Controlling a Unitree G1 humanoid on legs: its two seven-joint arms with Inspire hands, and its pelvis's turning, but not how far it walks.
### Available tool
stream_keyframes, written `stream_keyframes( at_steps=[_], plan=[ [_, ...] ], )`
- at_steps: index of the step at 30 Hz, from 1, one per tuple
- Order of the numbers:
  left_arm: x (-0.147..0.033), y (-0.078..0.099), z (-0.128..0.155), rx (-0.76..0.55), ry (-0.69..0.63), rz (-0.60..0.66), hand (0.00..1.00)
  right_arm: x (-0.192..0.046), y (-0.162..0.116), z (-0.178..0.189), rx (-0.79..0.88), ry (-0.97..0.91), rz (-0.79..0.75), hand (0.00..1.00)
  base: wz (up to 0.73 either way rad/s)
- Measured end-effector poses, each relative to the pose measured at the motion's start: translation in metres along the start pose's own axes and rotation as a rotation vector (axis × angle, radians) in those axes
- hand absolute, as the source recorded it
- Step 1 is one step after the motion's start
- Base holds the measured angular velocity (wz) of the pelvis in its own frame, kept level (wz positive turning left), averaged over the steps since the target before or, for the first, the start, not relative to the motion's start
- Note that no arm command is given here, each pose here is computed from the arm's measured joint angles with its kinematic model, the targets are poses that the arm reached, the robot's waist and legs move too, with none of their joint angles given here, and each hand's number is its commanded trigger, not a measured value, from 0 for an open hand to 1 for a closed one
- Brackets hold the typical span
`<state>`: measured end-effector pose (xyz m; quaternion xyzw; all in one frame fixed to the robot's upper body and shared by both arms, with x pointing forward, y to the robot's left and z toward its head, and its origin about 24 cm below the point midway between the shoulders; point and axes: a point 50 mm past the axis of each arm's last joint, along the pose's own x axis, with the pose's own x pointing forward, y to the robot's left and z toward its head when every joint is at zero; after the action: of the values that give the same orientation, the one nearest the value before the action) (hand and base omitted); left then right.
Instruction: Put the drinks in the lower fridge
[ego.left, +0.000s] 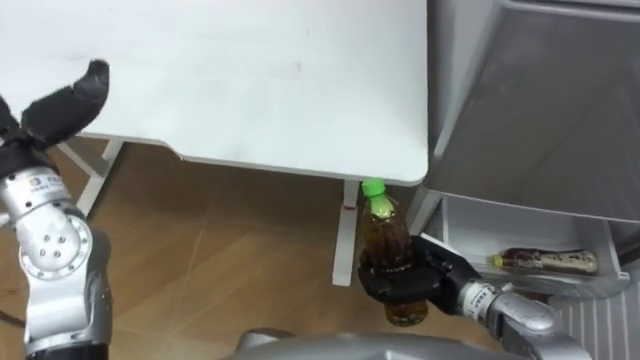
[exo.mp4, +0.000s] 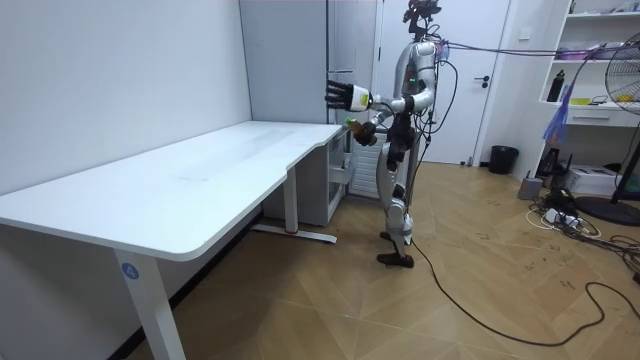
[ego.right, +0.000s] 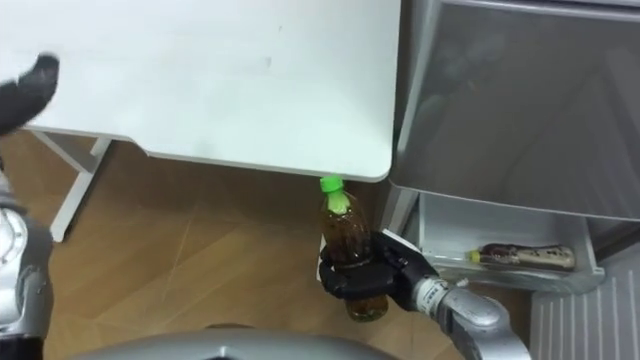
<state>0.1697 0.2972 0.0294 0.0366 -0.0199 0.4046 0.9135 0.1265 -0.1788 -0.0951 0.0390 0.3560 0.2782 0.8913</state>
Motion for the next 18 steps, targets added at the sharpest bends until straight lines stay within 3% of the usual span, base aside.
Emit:
stream_keyframes(
  at_steps=[4, 8, 13, 18],
  plan=[
    [-0.013, 0.02, -0.046, 0.0, 0.24, 0.135, 0.0, 0.001, 0.0, -0.001, 0.01, 0.013, -0.03, 1.0, -0.01],
    [-0.034, 0.035, -0.086, 0.087, 0.425, 0.17, 0.0, 0.004, 0.003, 0.0, 0.012, 0.018, -0.035, 1.0, 0.01],
    [-0.084, 0.058, -0.137, 0.258, 0.737, 0.109, 0.0, 0.011, 0.009, -0.001, 0.028, 0.051, -0.006, 1.0, -0.01],
    [-0.124, 0.079, -0.164, 0.38, 0.976, -0.005, 0.0, 0.014, 0.012, 0.0, 0.016, 0.074, 0.014, 1.0, 0.0]
  ],
)
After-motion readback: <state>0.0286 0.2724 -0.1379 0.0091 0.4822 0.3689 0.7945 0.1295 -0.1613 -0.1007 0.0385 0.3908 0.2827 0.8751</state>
